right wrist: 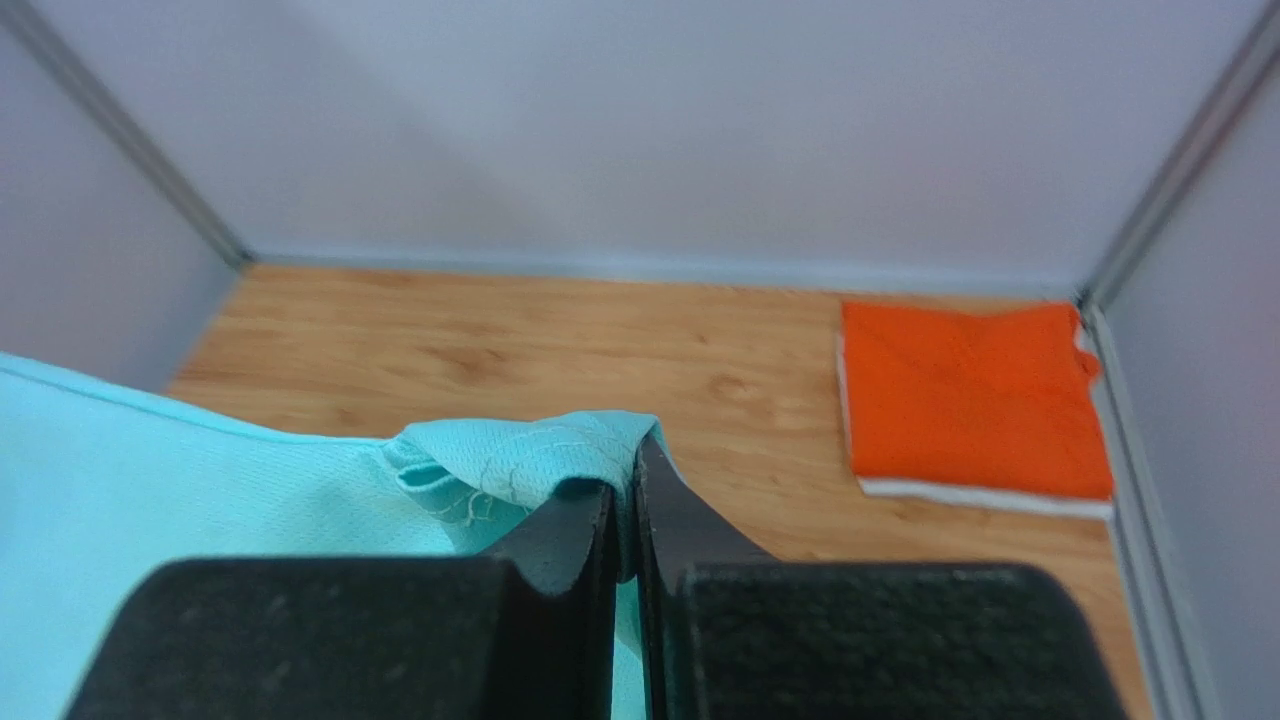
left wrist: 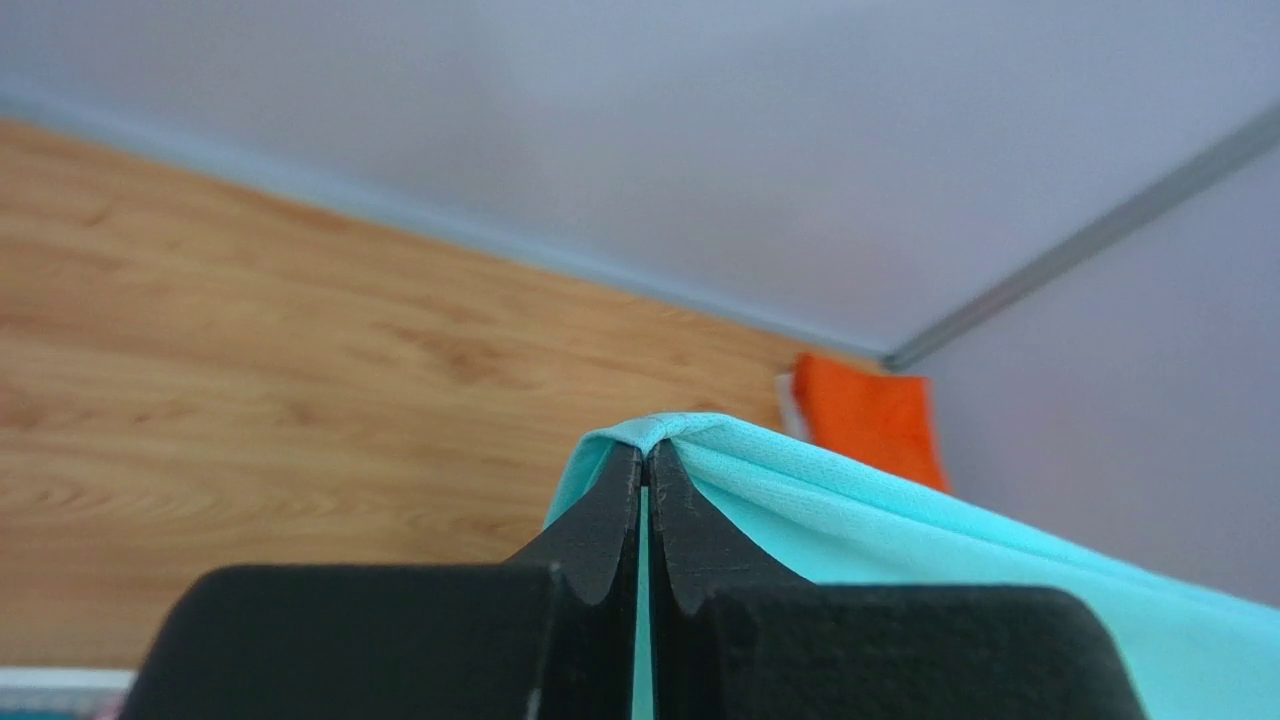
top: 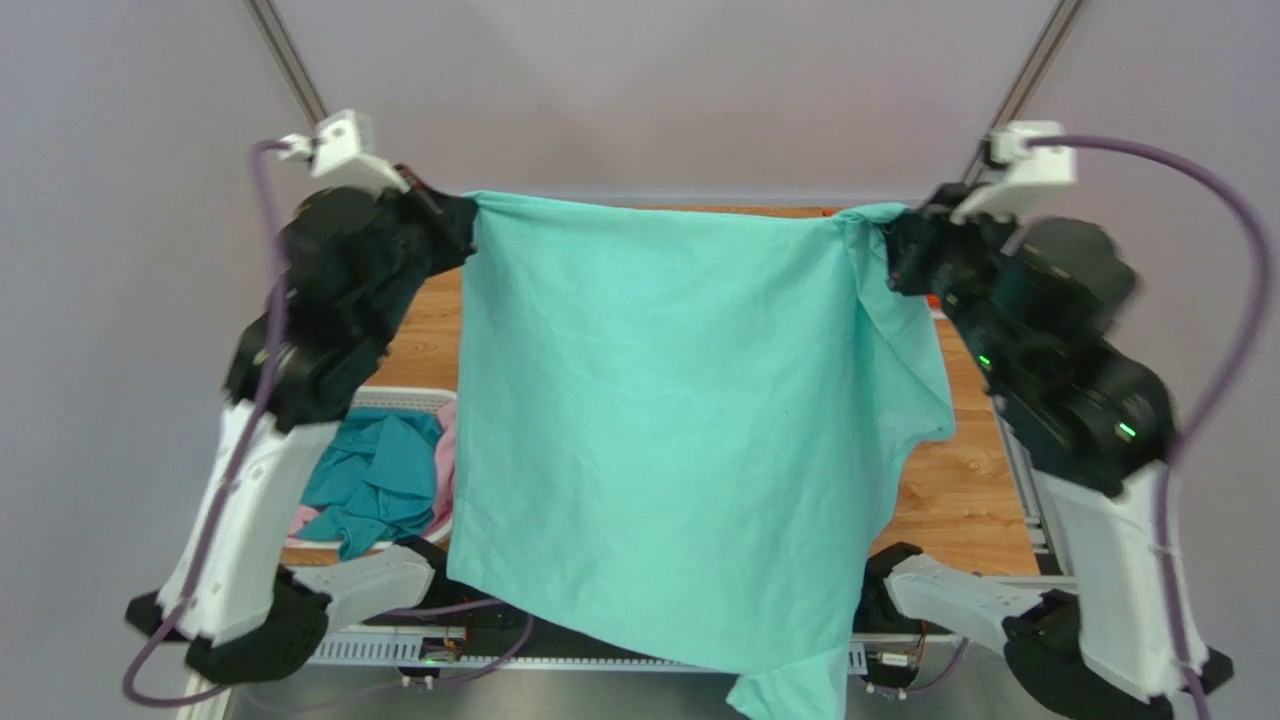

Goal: Fold and stack the t-shirts
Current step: Flatten the tshirt out

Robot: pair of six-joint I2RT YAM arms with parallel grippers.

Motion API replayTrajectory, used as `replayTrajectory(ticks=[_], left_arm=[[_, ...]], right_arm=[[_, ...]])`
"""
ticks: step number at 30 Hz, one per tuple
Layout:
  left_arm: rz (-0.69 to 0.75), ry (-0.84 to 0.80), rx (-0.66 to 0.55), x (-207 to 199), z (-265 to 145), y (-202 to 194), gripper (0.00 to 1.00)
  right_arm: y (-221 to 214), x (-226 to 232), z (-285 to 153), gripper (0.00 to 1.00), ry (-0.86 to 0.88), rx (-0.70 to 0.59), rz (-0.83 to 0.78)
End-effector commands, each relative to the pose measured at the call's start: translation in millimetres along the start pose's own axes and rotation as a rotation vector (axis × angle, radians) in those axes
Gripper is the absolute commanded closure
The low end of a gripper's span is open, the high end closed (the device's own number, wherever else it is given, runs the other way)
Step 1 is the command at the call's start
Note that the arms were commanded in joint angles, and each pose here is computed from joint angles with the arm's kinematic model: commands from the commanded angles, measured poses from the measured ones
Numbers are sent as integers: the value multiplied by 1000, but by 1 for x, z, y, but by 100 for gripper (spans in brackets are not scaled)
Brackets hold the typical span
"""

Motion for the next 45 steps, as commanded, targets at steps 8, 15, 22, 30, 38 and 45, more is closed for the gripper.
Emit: replayTrajectory(ticks=[8, 15, 22, 30, 38, 45], left_arm=[[199, 535, 701, 129, 183, -230, 0], [167, 501, 732, 128, 180, -245, 0], [124, 441, 755, 124, 141, -259, 0], [98, 263, 873, 89, 147, -315, 0], [91, 165, 935, 61, 178, -358, 0], [94, 195, 1034, 72, 184, -404, 0]], right_arm=[[-270, -101, 201, 8, -174, 700, -44], [-289, -114, 197, 0, -301, 748, 11], [-300, -101, 151, 0, -254, 769, 146], [-352, -118, 136, 0, -343, 866, 195], [-383, -140, 156, 0, -479, 870, 223], [-425, -149, 172, 0, -488, 966, 242]])
Point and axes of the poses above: each gripper's point midway between its finger pads, its own z axis out along the fingers, its own x axis along the line the jaws close on, y = z × x, the point moved 4 cm from there along -z, back along the fingers, and after that the axes turned 8 degrees about z, right-handed, at the moved point
